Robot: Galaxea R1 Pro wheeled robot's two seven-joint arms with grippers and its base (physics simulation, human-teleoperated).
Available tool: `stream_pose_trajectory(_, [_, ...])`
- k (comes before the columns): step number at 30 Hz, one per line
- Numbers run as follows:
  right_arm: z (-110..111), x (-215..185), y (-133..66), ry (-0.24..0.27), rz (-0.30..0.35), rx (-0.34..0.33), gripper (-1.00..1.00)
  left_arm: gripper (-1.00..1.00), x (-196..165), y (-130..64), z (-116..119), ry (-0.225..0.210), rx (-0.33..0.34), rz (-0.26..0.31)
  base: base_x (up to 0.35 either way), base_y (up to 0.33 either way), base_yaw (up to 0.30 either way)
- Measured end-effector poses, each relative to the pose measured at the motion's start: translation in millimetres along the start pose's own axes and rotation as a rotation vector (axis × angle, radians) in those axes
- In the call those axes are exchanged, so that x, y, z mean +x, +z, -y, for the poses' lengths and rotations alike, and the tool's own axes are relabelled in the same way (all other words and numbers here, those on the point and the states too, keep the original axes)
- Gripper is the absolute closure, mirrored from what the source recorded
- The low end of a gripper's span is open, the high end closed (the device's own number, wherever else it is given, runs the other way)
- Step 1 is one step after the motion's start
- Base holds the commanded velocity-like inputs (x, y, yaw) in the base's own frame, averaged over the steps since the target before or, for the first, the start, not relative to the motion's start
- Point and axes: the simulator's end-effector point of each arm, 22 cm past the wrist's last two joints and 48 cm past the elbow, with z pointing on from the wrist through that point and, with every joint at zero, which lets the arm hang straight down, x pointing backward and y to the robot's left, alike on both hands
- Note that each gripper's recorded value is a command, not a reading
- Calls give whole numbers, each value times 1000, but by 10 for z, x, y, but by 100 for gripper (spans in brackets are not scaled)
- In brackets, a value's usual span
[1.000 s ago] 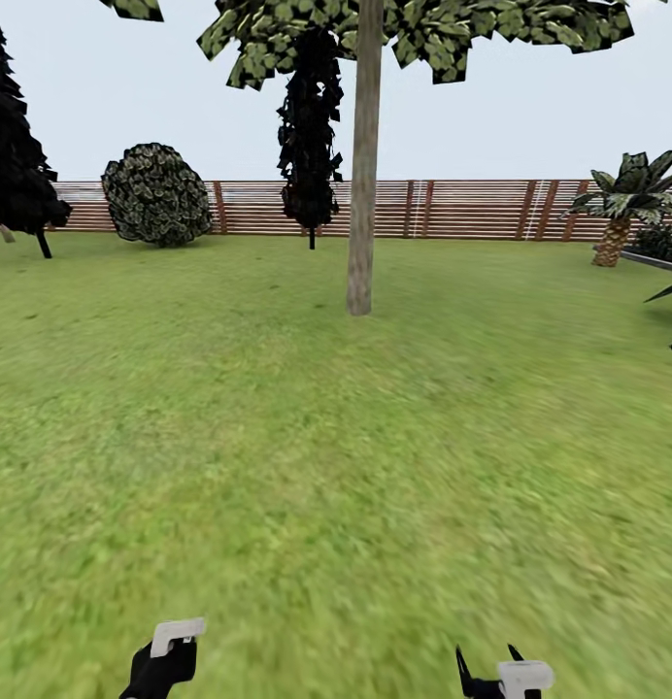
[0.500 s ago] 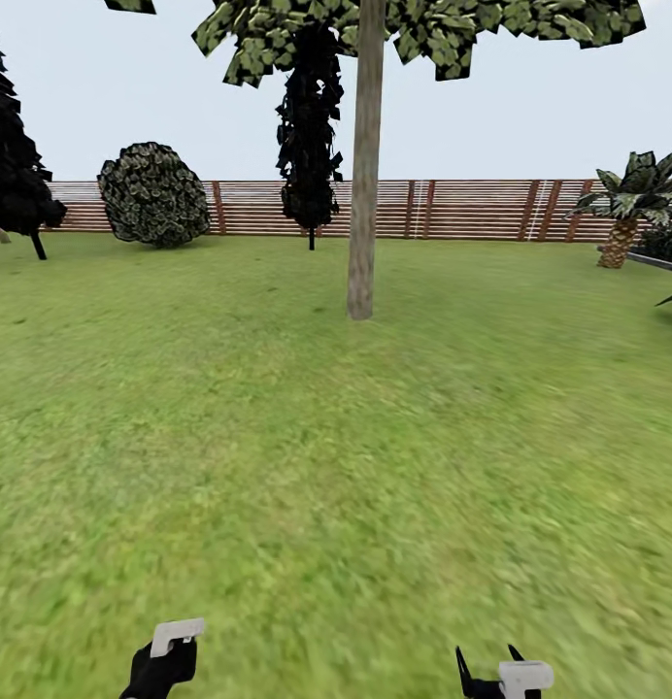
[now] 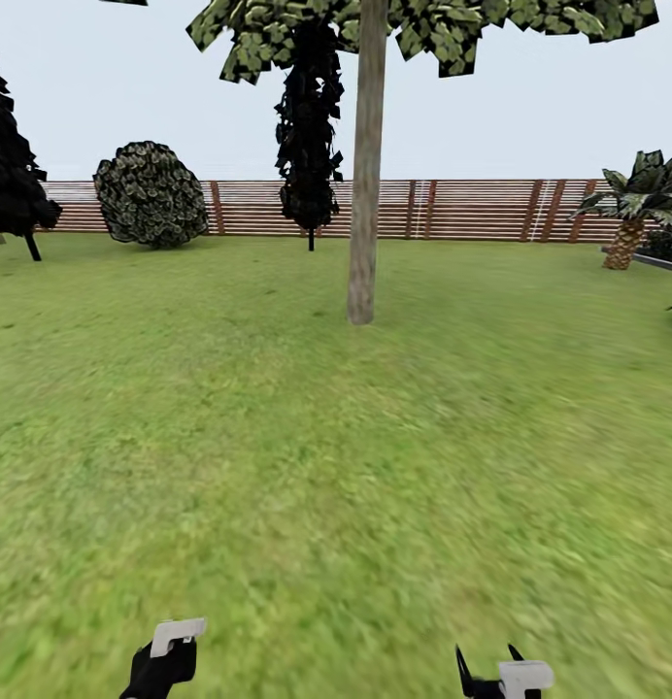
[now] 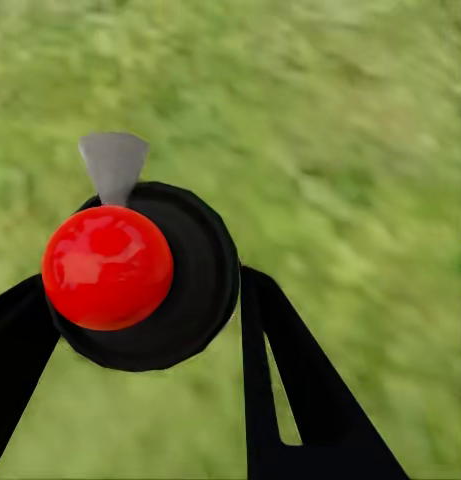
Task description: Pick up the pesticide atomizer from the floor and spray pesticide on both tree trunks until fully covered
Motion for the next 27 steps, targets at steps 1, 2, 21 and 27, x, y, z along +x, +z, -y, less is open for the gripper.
stream_pose_trajectory(1, [-1,0,1,0,0,0,-100,100,0,0,0,0,0,0,339,0,0])
stream_pose_trajectory(2, [-1,0,0,0,0,0,-100,100,0,0,-1,0,0,0,339,0,0])
stream_pose_trajectory(21, [2,2,-1,0,0,0,-100,100,0,0,-1,0,0,0,339,0,0])
stream_pose_trajectory(27, [4,3,-2,0,-1,0,-100,100,0,0,-1,0,0,0,339,0,0])
